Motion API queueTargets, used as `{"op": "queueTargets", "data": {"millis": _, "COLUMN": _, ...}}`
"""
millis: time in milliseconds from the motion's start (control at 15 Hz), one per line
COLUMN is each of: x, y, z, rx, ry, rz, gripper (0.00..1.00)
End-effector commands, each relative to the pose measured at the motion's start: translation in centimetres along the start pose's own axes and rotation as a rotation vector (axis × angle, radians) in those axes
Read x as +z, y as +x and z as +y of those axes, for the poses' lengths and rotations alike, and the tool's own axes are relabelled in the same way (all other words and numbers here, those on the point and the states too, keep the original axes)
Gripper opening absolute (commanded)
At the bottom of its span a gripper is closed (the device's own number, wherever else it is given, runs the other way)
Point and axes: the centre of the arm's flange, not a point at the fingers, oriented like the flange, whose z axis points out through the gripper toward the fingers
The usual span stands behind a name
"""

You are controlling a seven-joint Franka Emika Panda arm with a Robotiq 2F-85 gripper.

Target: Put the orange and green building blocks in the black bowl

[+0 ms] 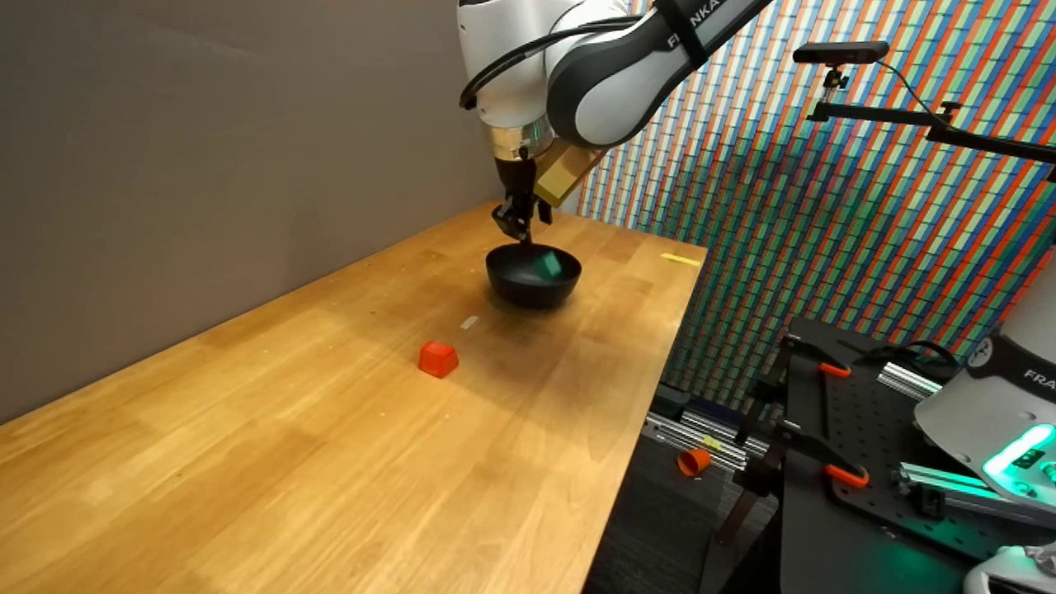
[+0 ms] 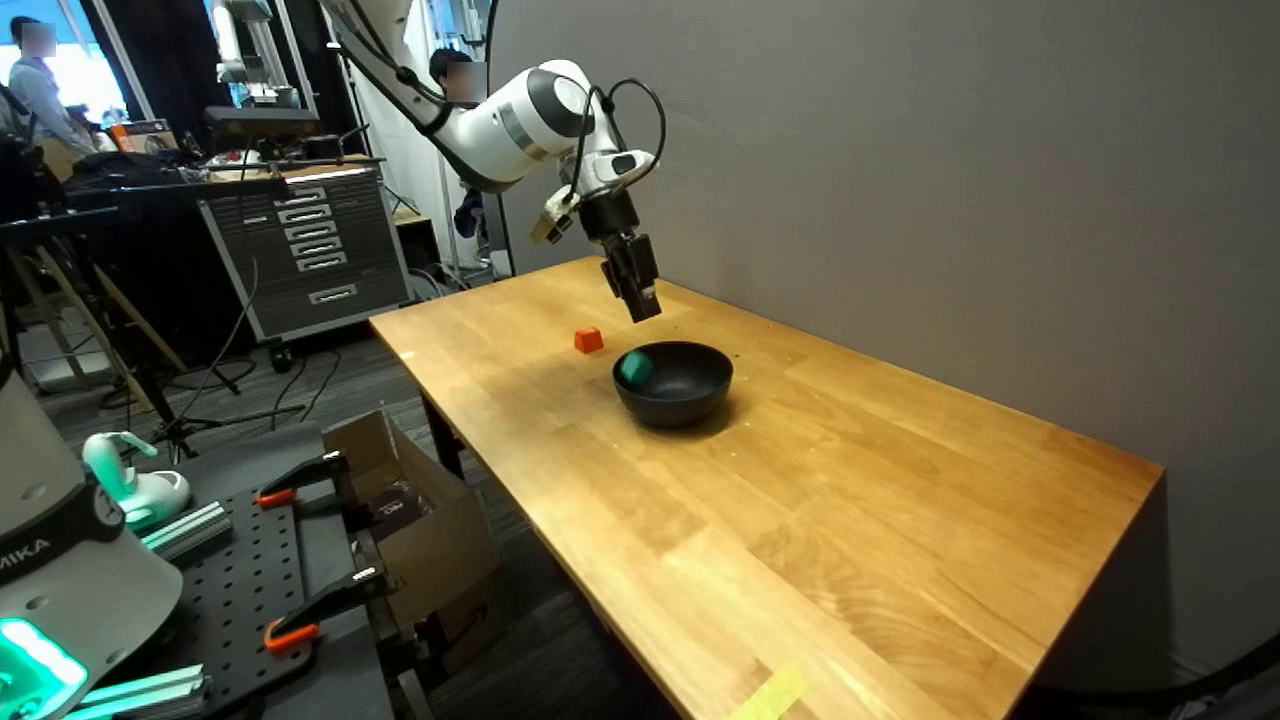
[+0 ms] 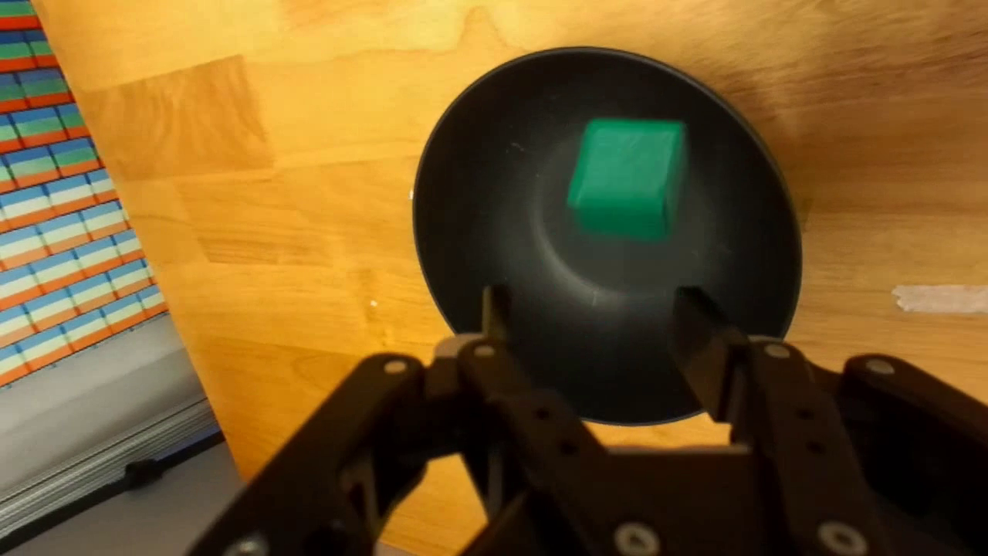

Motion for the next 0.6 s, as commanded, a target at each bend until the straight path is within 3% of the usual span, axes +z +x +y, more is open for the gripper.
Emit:
{"op": "queueTargets", "data": {"millis": 0, "x": -0.2, "y": 1.6, "z": -1.5, "rx": 0.021, "ry": 0.042, "rz": -0.007, "gripper": 0.87}}
{"op": "queueTargets", "data": {"millis": 133, "x": -1.3, "y": 1.8, "z": -3.5, "rx": 0.022, "ry": 0.105, "rz": -0.029, "gripper": 0.99}}
{"op": "queueTargets", "data": {"millis": 533, "x": -4.0, "y": 2.1, "z": -11.1, "rx": 0.038, "ry": 0.328, "rz": -0.098, "gripper": 1.00}}
